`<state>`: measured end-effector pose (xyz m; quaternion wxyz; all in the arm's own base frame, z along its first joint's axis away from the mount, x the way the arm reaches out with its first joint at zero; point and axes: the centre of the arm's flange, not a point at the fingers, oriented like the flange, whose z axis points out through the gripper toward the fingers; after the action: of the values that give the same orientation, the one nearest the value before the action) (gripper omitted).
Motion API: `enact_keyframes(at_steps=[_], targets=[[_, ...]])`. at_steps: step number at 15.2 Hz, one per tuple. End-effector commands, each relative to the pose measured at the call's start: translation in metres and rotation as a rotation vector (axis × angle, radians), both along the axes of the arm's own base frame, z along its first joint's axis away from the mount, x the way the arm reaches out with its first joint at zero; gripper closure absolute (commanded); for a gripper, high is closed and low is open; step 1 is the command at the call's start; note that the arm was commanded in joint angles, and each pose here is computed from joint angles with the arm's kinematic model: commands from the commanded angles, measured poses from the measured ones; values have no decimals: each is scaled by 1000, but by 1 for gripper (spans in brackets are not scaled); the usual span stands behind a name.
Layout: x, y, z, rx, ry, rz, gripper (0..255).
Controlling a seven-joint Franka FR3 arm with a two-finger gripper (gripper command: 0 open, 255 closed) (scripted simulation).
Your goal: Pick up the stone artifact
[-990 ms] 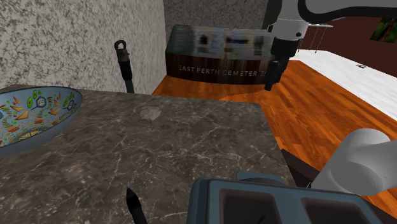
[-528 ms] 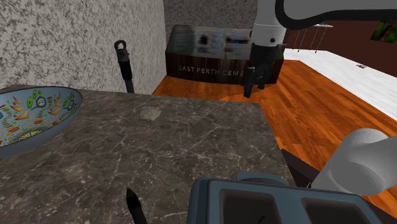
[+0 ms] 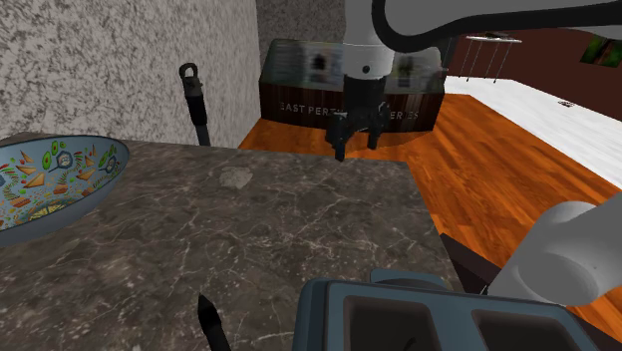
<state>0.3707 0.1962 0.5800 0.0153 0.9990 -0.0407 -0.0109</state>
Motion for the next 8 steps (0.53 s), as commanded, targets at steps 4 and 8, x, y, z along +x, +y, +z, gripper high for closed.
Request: enact_keyframes(at_steps=[4, 8], targets=[[33, 59, -12, 0, 11, -100, 0], [63, 103, -19, -1, 20, -177, 0]])
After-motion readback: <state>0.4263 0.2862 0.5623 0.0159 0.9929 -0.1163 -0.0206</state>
